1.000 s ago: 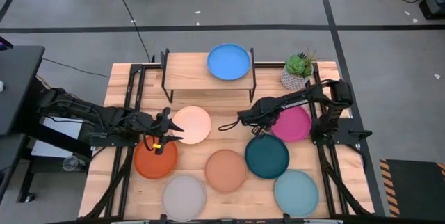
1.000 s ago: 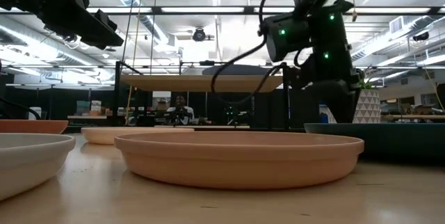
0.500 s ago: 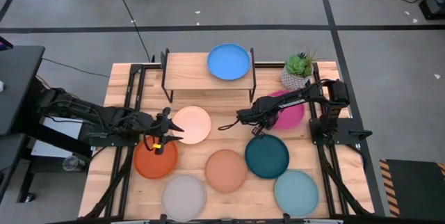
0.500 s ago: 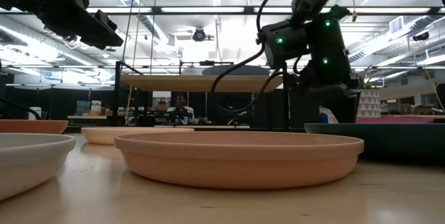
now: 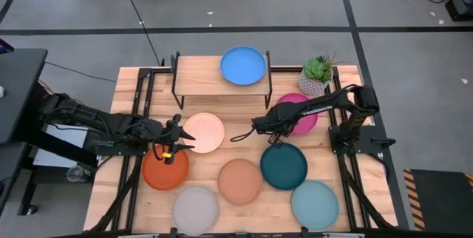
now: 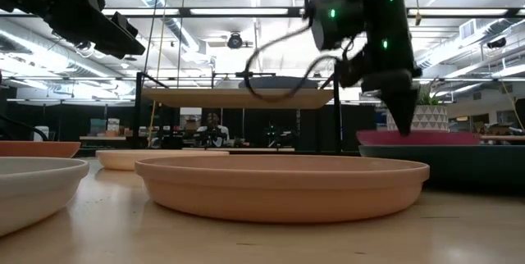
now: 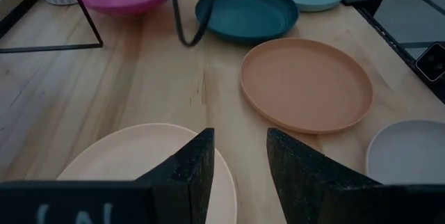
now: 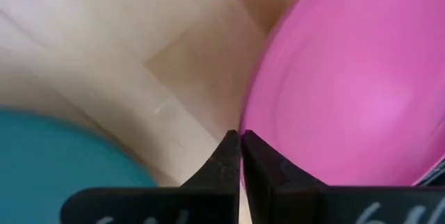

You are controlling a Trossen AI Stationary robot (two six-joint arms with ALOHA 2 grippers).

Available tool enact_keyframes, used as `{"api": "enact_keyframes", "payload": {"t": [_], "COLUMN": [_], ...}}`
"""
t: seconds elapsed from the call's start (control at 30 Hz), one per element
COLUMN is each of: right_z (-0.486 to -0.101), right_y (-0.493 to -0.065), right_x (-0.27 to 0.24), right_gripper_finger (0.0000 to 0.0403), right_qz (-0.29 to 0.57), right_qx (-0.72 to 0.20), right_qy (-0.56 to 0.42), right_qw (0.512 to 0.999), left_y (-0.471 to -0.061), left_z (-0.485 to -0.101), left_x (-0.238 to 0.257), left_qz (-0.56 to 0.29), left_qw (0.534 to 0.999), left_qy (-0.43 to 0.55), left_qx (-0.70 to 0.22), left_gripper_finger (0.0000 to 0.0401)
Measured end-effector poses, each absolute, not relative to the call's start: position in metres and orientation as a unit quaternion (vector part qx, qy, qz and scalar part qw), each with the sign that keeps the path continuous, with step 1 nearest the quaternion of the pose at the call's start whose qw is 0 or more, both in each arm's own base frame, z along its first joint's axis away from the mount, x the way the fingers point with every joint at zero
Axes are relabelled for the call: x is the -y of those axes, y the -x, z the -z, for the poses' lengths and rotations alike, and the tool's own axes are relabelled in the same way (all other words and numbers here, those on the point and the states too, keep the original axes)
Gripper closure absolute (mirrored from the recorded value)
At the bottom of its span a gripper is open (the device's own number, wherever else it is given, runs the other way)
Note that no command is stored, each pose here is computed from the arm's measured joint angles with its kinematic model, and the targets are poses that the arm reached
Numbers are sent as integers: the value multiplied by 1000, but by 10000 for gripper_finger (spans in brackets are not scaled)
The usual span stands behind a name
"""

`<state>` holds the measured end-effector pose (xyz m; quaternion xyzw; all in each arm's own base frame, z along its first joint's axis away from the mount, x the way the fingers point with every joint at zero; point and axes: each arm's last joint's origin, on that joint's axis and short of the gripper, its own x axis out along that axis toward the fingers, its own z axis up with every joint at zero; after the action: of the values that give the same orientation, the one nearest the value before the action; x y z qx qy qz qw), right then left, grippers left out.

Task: Place and stack plates onto a shelf
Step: Stack the pink plate on top of the blue plate on the shelf

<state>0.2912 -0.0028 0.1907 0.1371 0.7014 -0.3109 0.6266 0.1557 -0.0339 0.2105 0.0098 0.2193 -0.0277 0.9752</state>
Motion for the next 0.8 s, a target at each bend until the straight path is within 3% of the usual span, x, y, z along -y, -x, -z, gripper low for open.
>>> {"api": "enact_keyframes", "payload": {"t": [0.33,0.53,0.8], "right_z": [-251,-290,-340], "right_y": [-282,-275,-291], "right_x": [-21,-24,-14], "right_gripper_finger": [394,394,394], "right_qz": [327,365,316], "right_qx": [-662,-653,-596], "right_qy": [-131,-110,-50], "right_qw": [662,654,736], "left_y": [-156,-156,-156], "left_z": [-211,-211,-211], "left_x": [34,34,34], "left_qz": [28,28,28], "left_qw": [975,975,976], "left_qy": [-9,-9,-12], "left_qx": [-218,-218,-216], "left_gripper_finger": [260,260,260]}}
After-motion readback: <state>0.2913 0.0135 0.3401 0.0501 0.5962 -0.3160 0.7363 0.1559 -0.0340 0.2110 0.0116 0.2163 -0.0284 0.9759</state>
